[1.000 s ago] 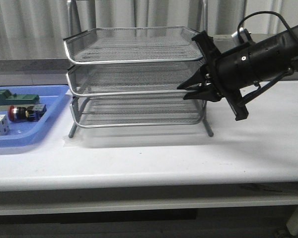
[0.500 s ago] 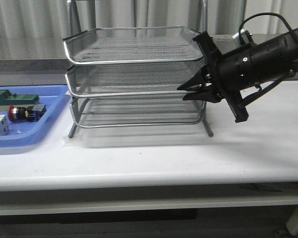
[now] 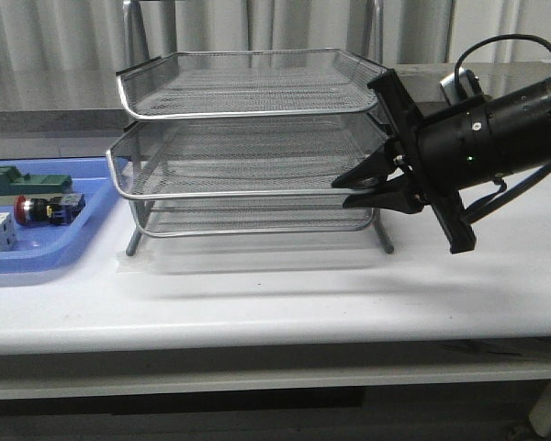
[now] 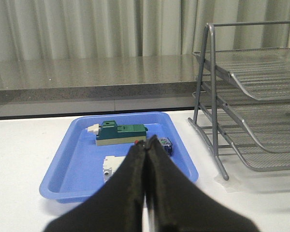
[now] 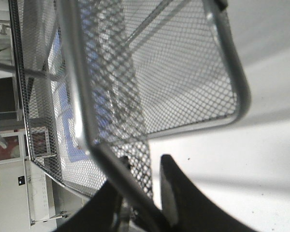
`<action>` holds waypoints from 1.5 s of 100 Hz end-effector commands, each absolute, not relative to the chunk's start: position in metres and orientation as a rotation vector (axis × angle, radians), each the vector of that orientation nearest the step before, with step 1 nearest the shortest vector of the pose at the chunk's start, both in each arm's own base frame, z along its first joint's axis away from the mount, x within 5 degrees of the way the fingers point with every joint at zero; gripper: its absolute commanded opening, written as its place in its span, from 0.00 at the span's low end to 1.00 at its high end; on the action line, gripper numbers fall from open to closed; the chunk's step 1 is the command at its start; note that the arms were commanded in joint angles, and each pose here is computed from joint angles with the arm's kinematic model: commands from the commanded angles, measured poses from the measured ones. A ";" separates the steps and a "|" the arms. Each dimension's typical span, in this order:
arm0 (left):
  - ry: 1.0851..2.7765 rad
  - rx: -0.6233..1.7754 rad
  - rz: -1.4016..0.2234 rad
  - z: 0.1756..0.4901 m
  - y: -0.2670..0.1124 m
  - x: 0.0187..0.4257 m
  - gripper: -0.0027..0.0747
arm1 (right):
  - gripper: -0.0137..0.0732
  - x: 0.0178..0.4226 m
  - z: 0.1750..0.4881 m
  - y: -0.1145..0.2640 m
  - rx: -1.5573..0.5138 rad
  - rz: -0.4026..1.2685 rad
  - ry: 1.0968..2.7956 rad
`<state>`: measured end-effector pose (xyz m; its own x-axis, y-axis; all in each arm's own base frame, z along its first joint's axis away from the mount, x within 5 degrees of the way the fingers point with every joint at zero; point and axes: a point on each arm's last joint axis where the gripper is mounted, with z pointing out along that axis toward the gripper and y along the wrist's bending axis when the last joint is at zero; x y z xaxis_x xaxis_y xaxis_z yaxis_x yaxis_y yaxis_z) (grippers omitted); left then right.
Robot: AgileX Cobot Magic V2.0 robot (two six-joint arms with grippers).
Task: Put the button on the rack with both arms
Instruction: 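Pull the middle wire tier toward the robot with the right gripper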
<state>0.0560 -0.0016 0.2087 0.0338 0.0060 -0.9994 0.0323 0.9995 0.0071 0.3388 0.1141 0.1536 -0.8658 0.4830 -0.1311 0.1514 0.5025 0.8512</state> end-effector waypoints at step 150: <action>1.480 0.023 -0.042 0.199 -0.002 0.056 0.01 | 0.70 0.251 0.167 0.105 0.233 1.263 2.410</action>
<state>0.0560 -0.0016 0.2087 0.0338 0.0060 -0.9994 0.0323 0.9995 0.0071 0.2498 0.1010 0.1507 -0.9115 0.3431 -0.2271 0.0346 0.6139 0.7887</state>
